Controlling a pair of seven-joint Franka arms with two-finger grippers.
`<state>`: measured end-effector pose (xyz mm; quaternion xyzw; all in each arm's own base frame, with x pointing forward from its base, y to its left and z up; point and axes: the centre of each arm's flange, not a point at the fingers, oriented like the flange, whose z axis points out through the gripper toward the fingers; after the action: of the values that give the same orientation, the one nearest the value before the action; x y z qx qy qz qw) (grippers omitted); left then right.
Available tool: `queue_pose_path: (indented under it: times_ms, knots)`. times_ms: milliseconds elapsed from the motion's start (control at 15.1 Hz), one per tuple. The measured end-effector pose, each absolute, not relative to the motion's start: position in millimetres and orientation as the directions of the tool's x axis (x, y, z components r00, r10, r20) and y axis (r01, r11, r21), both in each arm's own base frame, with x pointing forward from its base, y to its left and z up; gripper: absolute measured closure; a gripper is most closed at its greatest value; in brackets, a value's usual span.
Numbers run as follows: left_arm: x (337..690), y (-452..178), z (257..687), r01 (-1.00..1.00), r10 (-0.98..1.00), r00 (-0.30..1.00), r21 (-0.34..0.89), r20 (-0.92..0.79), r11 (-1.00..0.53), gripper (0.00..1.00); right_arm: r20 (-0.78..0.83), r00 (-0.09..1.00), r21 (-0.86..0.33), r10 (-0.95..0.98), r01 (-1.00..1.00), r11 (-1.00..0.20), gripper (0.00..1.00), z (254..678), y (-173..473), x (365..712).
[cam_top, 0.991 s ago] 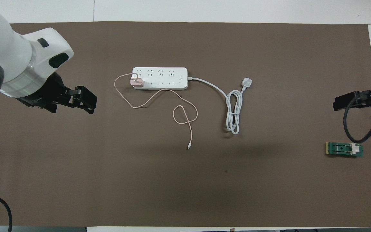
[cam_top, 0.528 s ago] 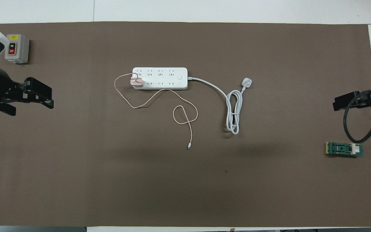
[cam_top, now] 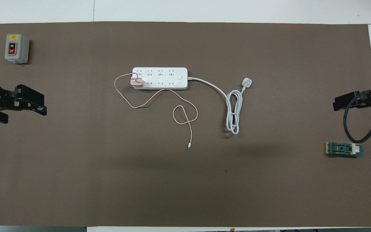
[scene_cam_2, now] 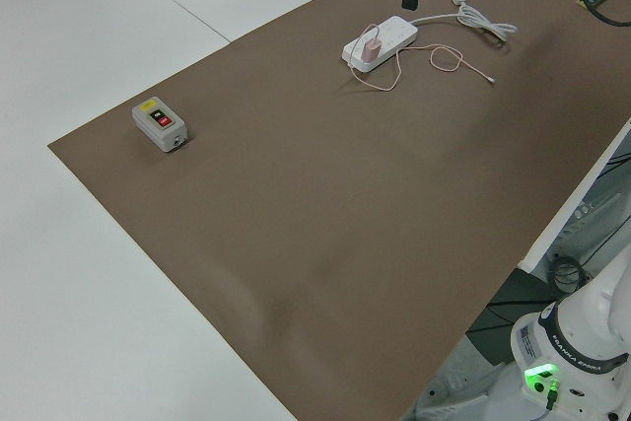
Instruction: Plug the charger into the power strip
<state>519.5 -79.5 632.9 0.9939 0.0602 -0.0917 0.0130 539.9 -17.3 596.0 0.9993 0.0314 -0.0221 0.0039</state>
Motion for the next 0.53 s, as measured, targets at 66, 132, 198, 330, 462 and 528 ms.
queue_pose_path:
  times_ms: [66, 132, 198, 330, 462, 528]
  knots:
    - [518.4, -77.3, 632.5, 0.126, 0.122, 0.975, 0.014, -0.185, -0.992, 0.00, -0.044, 0.997, 0.006, 0.062, 0.063, -0.998, 0.00, 596.0, -17.3, 539.9]
    - [518.2, -75.2, 631.7, 0.130, 0.125, 0.974, 0.014, -0.186, -0.991, 0.00, -0.044, 0.997, 0.006, 0.062, 0.063, -0.998, 0.00, 596.0, -17.3, 539.9]
    - [518.5, -74.1, 630.4, 0.132, 0.128, 0.974, 0.013, -0.188, -0.991, 0.00, -0.044, 0.997, 0.006, 0.063, 0.063, -0.998, 0.00, 596.0, -17.3, 539.9]
    - [518.9, -73.7, 627.8, 0.133, 0.129, 0.973, 0.013, -0.190, -0.991, 0.00, -0.044, 0.997, 0.006, 0.062, 0.063, -0.998, 0.00, 596.0, -17.3, 539.9]
    - [519.7, -72.7, 626.8, 0.136, 0.131, 0.974, 0.013, -0.187, -0.991, 0.00, -0.044, 0.997, 0.006, 0.063, 0.063, -0.998, 0.00, 596.0, -17.3, 539.9]
    - [520.2, -71.5, 627.0, 0.138, 0.133, 0.974, 0.014, -0.185, -0.990, 0.00, -0.044, 0.997, 0.006, 0.062, 0.063, -0.998, 0.00, 596.0, -17.3, 539.9]
